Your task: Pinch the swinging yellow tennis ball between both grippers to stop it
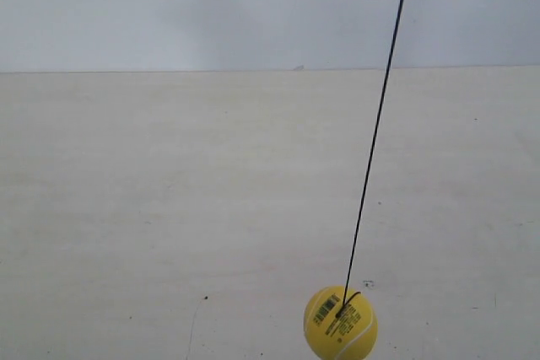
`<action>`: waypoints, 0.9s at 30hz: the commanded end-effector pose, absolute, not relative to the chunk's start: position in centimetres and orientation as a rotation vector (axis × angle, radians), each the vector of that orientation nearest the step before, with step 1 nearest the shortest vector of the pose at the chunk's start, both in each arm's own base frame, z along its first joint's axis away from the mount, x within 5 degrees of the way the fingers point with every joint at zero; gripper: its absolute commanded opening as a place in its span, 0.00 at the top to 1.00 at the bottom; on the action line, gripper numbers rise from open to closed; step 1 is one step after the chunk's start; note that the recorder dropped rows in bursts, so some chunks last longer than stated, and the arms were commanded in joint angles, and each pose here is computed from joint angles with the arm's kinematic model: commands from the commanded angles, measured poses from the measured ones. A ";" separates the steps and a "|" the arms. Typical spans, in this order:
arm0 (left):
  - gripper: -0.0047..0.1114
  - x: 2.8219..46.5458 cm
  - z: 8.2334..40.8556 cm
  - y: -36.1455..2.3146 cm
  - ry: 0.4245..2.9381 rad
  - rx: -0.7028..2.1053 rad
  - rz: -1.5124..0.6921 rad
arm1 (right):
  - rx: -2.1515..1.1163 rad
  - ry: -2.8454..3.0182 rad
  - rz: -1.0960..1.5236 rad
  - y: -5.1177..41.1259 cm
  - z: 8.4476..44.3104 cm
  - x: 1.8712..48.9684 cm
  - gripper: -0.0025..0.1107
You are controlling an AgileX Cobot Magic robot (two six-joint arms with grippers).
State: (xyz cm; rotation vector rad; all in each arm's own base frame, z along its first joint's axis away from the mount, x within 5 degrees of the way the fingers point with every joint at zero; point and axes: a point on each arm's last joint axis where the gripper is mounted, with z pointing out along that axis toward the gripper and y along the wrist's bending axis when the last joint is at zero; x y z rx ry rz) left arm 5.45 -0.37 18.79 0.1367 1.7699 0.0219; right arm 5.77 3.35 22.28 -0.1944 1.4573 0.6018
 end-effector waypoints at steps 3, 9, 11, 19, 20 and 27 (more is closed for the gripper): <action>0.92 5.4 18.7 -0.4 1.771 0.141 0.030 | -0.079 1.335 0.560 2.2 22.8 4.9 0.98; 0.92 5.4 18.7 -0.4 1.771 0.141 0.030 | 0.059 1.294 0.425 1.2 23.1 5.2 0.98; 0.92 5.4 18.7 -0.4 1.771 0.141 0.030 | 0.055 1.316 0.325 0.9 22.9 5.3 0.98; 0.92 5.4 18.7 -0.4 1.771 0.141 0.030 | 0.072 1.675 0.061 -0.1 19.6 5.6 0.98; 0.92 5.4 18.7 -0.4 1.771 0.141 0.030 | 0.077 1.714 0.063 -0.1 19.2 5.6 0.98; 0.92 5.4 18.7 -0.4 1.771 0.141 0.030 | 0.007 1.805 0.005 -0.1 18.4 5.4 0.98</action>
